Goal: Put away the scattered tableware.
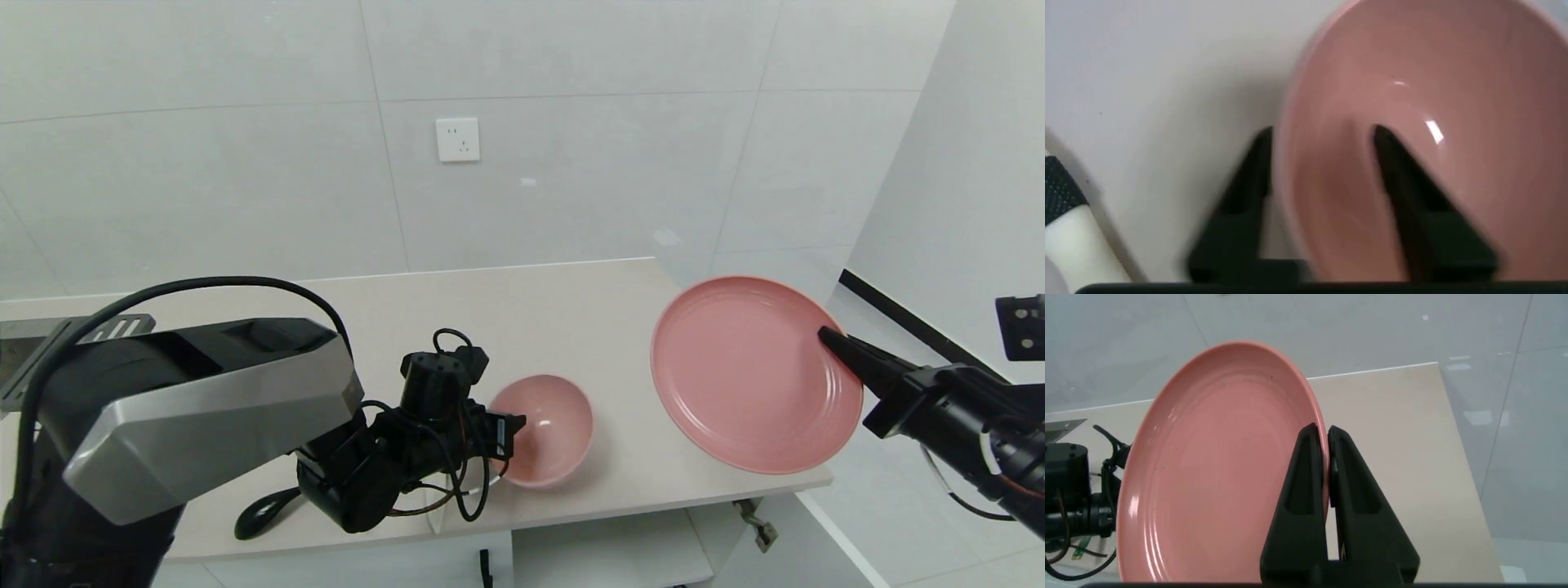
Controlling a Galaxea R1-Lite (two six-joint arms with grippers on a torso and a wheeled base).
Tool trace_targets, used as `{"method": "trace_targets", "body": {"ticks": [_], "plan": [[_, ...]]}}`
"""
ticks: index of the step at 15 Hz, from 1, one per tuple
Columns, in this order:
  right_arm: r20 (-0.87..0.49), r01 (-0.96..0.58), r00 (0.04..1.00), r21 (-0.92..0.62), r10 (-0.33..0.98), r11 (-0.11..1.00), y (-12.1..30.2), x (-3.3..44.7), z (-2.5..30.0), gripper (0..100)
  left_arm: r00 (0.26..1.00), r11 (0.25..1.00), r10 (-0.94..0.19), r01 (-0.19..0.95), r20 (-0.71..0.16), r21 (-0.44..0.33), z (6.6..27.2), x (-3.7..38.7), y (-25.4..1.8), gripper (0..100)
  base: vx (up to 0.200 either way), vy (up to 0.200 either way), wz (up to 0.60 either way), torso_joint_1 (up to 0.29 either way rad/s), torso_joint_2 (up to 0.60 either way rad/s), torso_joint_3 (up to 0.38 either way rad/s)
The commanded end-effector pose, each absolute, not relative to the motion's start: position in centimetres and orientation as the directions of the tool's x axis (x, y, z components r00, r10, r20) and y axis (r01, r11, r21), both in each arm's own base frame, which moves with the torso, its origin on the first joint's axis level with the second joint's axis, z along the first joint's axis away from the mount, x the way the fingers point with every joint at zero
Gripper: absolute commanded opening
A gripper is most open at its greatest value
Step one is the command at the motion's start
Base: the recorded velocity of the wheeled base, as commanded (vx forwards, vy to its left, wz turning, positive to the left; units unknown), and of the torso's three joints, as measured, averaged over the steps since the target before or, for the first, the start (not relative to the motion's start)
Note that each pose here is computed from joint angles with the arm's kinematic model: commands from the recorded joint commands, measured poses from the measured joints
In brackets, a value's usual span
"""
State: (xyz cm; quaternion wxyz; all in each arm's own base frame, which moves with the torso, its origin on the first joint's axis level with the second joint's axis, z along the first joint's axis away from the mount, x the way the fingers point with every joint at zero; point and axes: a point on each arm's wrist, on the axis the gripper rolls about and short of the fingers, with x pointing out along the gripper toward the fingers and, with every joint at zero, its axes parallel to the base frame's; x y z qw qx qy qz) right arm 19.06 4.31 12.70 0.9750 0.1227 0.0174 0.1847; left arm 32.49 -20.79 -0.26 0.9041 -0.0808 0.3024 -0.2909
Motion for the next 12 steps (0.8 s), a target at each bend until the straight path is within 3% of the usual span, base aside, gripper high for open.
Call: {"method": "trace_targets", "body": {"ticks": [1, 9, 12], "plan": [[0.012, -0.357, 0.931, 0.245, 0.366, 0.901, 4.3, 19.1, 12.7, 0, 0.651, 0.817, -0.576, 0.479, -0.494, -0.321, 0.7, 31.6, -20.2, 0, 0.000, 0.000, 0.00, 0.000, 0.00, 0.000], [0.015, -0.358, 0.931, 0.242, 0.366, 0.902, 4.4, 19.1, 12.8, 0, 0.748, 0.818, -0.571, 0.487, -0.338, -0.305, 8.2, 29.6, -17.1, 0, 0.000, 0.000, 0.00, 0.000, 0.00, 0.000], [0.032, -0.363, 0.930, 0.244, 0.367, 0.899, 4.4, 19.4, 13.1, 0, 0.774, 0.833, -0.550, 0.482, -0.314, -0.269, 10.1, 28.3, -15.2, 0, 0.000, 0.000, 0.00, 0.000, 0.00, 0.000]]}}
